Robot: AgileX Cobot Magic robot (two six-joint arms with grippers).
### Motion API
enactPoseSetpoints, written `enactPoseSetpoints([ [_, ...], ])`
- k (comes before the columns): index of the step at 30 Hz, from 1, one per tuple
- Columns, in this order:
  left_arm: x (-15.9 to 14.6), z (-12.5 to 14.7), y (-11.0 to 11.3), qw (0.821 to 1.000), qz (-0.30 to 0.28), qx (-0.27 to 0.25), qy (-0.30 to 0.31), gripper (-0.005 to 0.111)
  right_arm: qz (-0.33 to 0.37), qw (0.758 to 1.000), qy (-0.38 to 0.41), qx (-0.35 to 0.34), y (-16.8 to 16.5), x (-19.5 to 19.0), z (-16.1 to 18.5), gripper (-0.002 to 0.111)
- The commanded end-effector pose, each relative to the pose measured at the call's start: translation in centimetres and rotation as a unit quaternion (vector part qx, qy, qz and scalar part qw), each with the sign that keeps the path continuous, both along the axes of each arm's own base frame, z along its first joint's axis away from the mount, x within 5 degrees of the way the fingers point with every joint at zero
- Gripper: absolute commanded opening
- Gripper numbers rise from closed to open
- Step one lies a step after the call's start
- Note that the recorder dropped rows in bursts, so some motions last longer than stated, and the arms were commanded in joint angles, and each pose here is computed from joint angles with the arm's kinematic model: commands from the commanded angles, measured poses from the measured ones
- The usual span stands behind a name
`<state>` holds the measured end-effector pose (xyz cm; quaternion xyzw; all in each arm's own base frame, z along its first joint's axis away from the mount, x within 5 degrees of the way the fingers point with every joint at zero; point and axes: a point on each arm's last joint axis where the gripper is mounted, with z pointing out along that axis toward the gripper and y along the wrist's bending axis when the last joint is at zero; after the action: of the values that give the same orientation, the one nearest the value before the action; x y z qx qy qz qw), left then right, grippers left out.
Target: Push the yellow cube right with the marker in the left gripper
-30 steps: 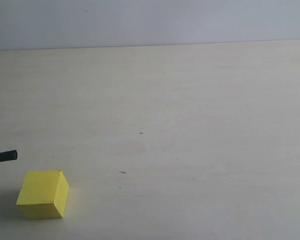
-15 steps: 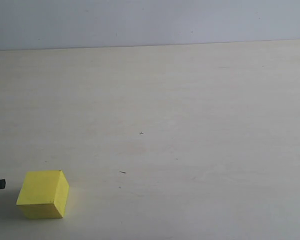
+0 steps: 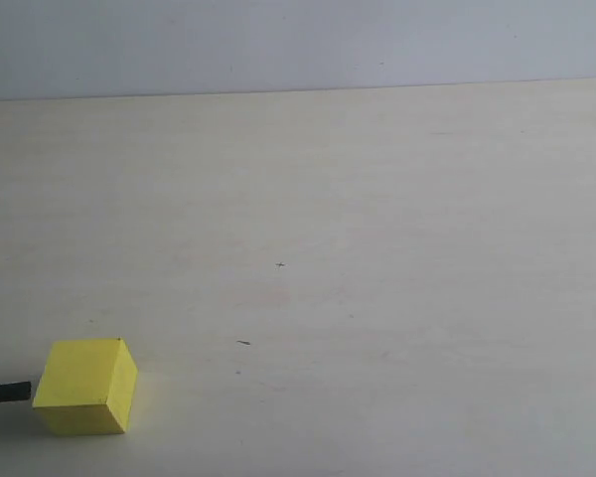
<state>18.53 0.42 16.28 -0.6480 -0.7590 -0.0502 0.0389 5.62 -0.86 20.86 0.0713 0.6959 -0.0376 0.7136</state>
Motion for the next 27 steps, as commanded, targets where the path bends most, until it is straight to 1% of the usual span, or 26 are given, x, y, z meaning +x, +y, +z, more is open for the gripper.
enactPoseSetpoints([
  [1,0.0,-0.2,0.3,1.0,-0.011,0.013,0.006,0.0,-0.002,1.0,-0.003,-0.001,0.0,0.0,-0.1,0.0],
  [8,0.1,-0.2,0.6,0.999,-0.022,0.029,0.002,0.0,-0.002,1.0,-0.003,-0.001,0.0,0.0,-0.1,0.0],
  [15,0.2,-0.7,0.3,0.999,-0.027,0.026,0.011,0.0,-0.002,1.0,-0.003,-0.002,0.0,0.0,-0.1,0.0],
  [18,0.5,-0.7,-0.5,0.999,-0.044,0.021,-0.003,0.0,-0.002,1.0,-0.003,-0.002,0.0,0.0,-0.1,0.0],
  [21,0.7,-0.6,-1.7,0.998,-0.06,0.009,-0.012,0.0,-0.002,1.0,-0.003,-0.002,0.0,0.0,-0.1,0.0],
  [25,1.2,0.1,-4.3,0.996,-0.083,-0.024,-0.026,0.0,-0.002,1.0,-0.003,-0.001,0.0,0.0,-0.1,0.0],
  [27,1.2,0.2,-4.2,0.996,-0.084,-0.015,-0.023,0.0,-0.002,1.0,-0.003,-0.001,0.0,0.0,-0.1,0.0],
])
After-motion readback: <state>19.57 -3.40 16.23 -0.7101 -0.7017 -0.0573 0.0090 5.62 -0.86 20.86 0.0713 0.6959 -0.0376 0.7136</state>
